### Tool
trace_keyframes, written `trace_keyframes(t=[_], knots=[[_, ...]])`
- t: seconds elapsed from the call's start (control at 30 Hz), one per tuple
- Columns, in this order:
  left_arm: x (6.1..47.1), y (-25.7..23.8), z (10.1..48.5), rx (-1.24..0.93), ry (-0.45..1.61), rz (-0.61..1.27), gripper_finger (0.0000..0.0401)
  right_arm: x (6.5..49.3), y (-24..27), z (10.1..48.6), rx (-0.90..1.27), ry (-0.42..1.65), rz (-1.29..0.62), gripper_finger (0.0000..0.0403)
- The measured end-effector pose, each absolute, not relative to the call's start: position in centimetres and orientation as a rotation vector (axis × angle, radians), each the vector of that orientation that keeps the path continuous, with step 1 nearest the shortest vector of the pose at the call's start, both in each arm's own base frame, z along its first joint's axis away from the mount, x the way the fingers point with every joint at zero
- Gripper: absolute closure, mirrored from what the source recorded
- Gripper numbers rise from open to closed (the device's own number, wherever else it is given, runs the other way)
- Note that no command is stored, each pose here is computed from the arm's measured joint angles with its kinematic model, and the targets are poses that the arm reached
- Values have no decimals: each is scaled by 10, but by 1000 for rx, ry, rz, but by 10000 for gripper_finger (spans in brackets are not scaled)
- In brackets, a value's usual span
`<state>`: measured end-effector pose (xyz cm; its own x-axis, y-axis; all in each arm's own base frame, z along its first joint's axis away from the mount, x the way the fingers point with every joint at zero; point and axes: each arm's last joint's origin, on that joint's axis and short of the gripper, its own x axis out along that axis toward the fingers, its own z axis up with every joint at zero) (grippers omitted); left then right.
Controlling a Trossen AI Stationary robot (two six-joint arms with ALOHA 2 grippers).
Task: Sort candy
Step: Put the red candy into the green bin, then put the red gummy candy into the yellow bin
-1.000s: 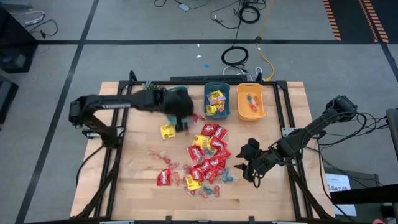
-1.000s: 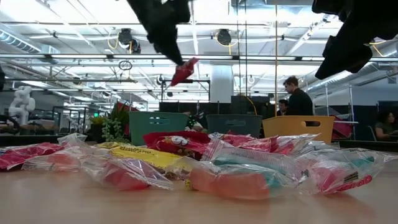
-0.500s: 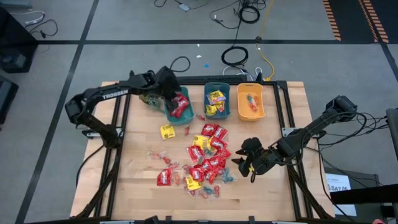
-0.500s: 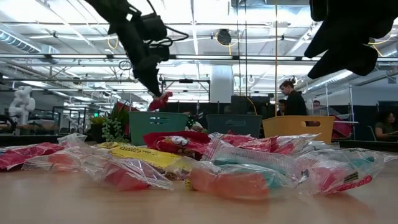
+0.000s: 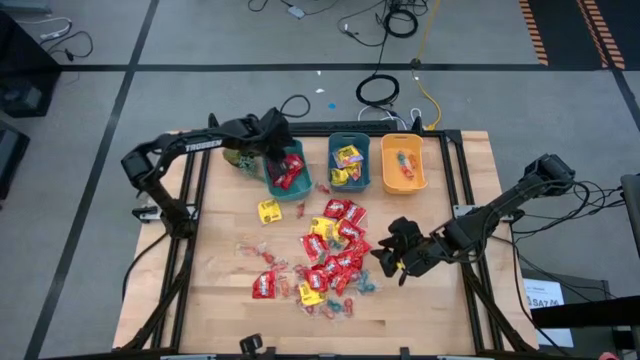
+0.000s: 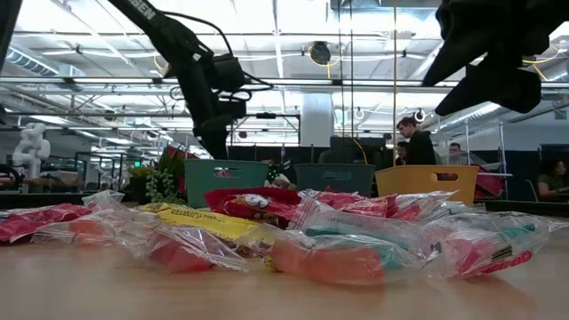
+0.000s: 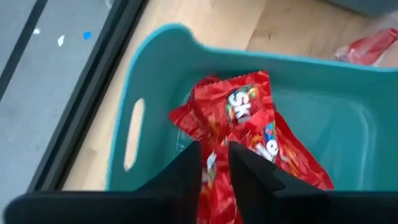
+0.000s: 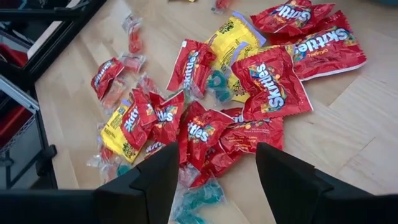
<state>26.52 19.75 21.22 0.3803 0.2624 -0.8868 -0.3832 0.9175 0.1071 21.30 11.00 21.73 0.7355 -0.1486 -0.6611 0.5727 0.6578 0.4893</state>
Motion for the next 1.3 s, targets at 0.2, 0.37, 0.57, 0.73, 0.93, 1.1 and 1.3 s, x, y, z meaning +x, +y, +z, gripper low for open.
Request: trace_keyframes(t=[0.2,0.37,0.57,0.73,0.93,1.1,1.3], knots=[[275,203,205,-95,1060,414,293,214,108,217,779,616,-457,200],[283,205,197,-86,1037,374,293,214,108,217,780,615,-456,200],[298,195,180,-26,1071,276,293,214,108,217,781,614,-456,200],[310,191,167,3,1061,267,293,214,108,217,783,614,-457,200],[320,196,163,102,1088,289,292,214,108,217,796,614,-462,200],[328,202,167,182,1084,307,292,214,108,217,796,614,-462,200],[332,203,172,171,1046,274,292,214,108,217,796,614,-462,200]])
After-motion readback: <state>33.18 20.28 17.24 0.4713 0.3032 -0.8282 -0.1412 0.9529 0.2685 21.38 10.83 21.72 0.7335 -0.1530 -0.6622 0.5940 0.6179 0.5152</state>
